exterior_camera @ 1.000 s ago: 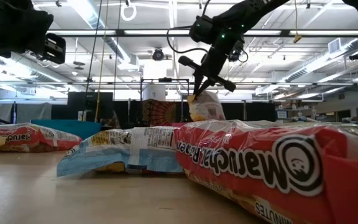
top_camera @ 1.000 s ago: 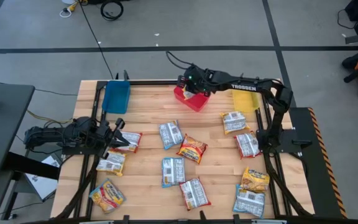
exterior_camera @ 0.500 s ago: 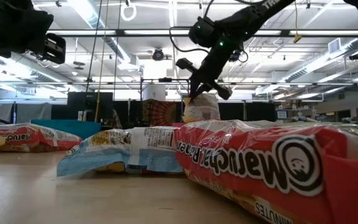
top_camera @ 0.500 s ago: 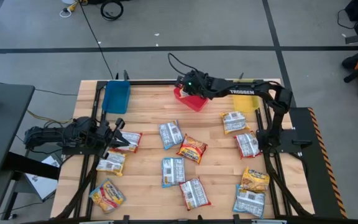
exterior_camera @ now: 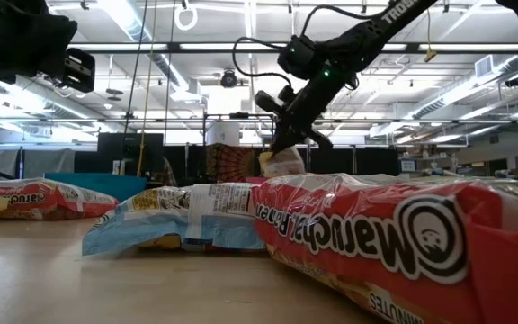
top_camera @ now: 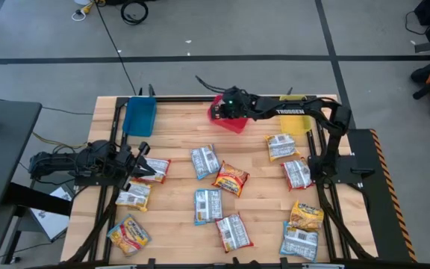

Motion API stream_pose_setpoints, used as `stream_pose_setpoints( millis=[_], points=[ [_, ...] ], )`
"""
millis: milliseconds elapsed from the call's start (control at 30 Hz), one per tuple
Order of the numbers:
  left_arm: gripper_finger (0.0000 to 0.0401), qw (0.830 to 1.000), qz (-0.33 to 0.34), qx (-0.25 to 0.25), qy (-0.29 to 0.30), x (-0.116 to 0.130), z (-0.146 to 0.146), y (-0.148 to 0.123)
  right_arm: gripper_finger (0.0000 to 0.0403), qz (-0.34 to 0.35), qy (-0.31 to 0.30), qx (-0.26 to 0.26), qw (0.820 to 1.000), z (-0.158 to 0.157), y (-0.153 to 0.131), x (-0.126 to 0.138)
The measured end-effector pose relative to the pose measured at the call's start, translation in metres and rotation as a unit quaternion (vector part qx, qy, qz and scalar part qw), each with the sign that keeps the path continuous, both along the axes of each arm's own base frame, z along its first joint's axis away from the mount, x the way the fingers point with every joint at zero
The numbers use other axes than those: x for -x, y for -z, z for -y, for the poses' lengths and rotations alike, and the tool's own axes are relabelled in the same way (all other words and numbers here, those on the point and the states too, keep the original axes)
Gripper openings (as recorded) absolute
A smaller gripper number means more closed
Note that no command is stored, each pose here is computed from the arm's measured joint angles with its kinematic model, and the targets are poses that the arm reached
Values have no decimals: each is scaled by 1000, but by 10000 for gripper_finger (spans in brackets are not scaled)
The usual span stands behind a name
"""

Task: Sort Maruchan noodles
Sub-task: Put the yellow noodle pack into the red bin

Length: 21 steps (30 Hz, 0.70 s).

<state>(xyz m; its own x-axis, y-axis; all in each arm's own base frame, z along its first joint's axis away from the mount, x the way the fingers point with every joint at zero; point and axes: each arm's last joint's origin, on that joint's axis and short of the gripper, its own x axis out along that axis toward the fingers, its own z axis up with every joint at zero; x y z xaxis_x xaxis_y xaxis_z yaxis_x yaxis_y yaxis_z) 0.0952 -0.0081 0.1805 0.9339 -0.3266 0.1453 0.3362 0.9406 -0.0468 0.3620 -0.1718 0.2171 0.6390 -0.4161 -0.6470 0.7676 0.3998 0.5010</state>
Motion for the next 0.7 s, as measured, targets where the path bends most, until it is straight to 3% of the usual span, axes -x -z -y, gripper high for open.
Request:
stream_pose_setpoints(
  millis=[167, 467, 700],
  points=[
    [32, 1000, 0, 0, 0, 0, 0, 0, 2, 27, -86, 4, 996, 3, 9, 3],
    [32, 1000, 0, 0, 0, 0, 0, 0, 2, 6, -219, 24, 975, 12, 22, 16],
    [32, 1000, 0, 0, 0, 0, 0, 0, 8, 28, -275, 19, 961, 18, 21, 21]
  ],
)
